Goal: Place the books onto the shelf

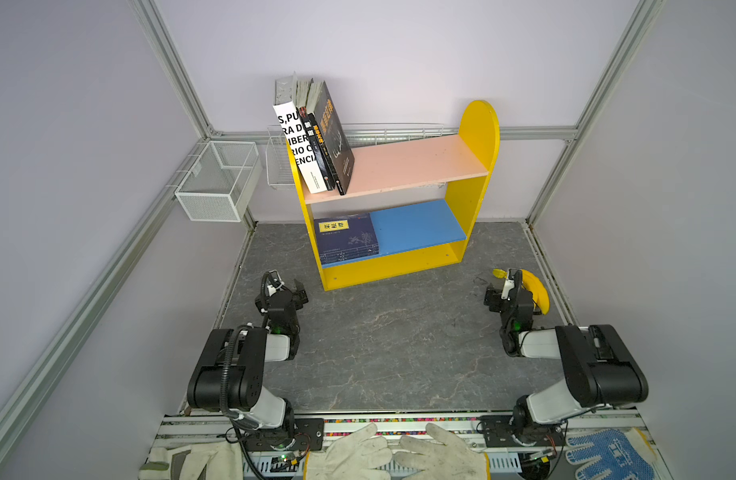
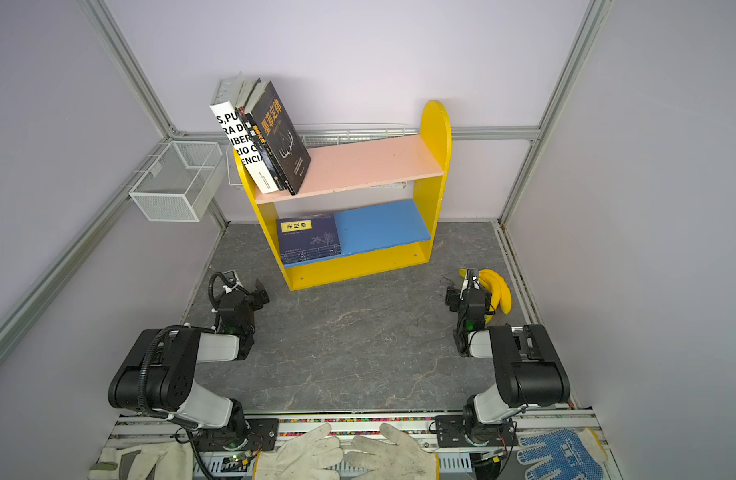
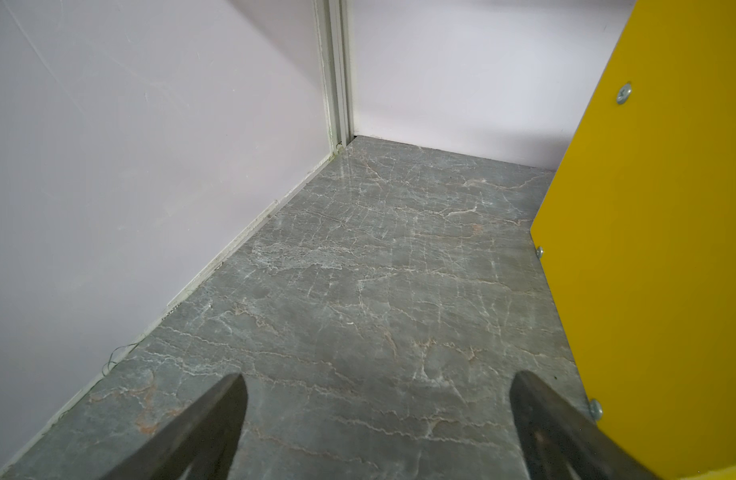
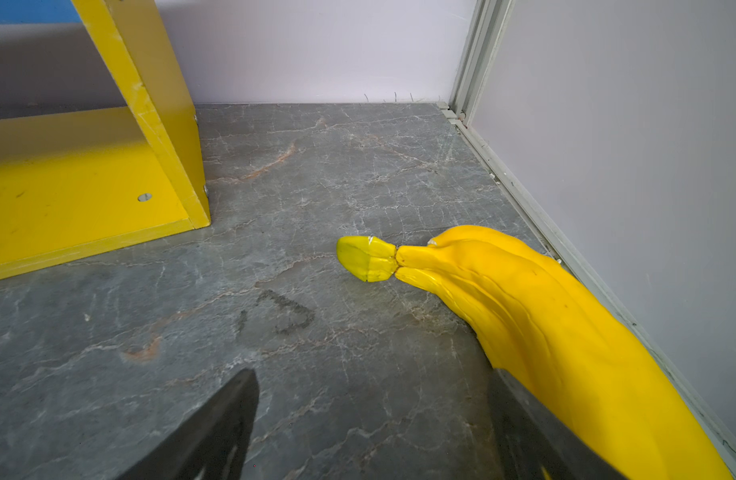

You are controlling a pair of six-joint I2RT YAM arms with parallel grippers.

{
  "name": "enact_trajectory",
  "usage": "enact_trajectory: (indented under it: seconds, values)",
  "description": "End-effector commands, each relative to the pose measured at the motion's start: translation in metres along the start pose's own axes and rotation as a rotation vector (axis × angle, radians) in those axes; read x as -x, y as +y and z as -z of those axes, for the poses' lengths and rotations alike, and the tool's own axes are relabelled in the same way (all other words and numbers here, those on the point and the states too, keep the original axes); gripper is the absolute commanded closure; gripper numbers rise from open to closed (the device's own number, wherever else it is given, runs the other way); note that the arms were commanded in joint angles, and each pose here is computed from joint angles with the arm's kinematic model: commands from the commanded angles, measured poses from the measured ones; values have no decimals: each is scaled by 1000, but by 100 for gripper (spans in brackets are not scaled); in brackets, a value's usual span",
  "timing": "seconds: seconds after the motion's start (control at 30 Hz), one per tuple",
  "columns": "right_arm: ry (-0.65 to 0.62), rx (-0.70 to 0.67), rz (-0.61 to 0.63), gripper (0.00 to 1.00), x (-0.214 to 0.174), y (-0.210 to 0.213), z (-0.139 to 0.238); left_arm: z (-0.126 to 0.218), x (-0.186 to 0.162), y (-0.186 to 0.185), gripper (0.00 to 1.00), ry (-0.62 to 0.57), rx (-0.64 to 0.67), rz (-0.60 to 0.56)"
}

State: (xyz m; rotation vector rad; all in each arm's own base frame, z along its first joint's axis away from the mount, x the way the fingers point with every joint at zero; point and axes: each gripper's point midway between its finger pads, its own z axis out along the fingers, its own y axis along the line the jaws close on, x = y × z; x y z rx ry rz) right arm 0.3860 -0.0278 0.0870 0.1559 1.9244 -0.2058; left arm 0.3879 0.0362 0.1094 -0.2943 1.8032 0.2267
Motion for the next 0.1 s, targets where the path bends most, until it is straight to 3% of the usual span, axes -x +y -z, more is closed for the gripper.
enact_trajectory:
  seconds: [0.0,0.07]
  values:
    - [-33,-4,18,11,9,0,0,-4,11,-1,1,-33,4,8]
    - [-37,-3,17,11,10,0,0,-4,11,-2,1,-32,1,4]
